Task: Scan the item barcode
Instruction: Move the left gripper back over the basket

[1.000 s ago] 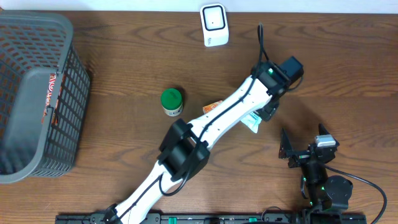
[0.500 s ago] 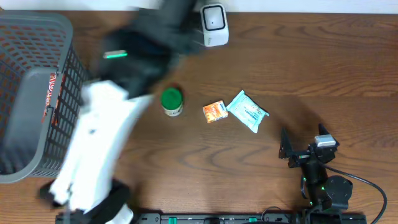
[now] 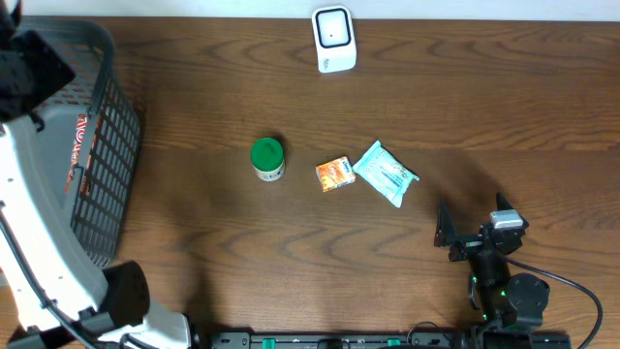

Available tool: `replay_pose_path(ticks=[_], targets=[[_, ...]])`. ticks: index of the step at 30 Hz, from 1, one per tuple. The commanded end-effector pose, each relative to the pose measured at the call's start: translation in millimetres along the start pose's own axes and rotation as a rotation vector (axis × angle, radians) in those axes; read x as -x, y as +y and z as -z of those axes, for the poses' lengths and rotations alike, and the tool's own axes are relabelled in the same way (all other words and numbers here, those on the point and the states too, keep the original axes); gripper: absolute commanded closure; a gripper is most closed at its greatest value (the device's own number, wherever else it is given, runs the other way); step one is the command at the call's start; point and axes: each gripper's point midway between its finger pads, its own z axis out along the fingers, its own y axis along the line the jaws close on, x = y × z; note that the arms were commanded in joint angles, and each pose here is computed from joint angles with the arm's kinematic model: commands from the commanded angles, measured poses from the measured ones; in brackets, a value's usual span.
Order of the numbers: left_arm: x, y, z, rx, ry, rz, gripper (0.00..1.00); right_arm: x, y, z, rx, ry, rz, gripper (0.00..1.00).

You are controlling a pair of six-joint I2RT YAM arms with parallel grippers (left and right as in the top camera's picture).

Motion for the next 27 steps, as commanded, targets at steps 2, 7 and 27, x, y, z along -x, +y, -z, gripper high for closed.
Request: replay_pose_path(ticks=[2, 7, 27], targets=[[-5, 11, -38, 0.047, 0.104, -0.037, 0.02, -1, 2, 0, 0.011, 0.003, -0.01, 0.01], [-12, 11, -87, 0.093, 0.209, -0.135, 0.02, -1, 2, 0, 0.011, 0.003, -0.01, 0.01], [-110, -21, -277, 0.02, 0.705, -0.367, 0.02, -1, 2, 0, 0.011, 0.003, -0.01, 0.01]])
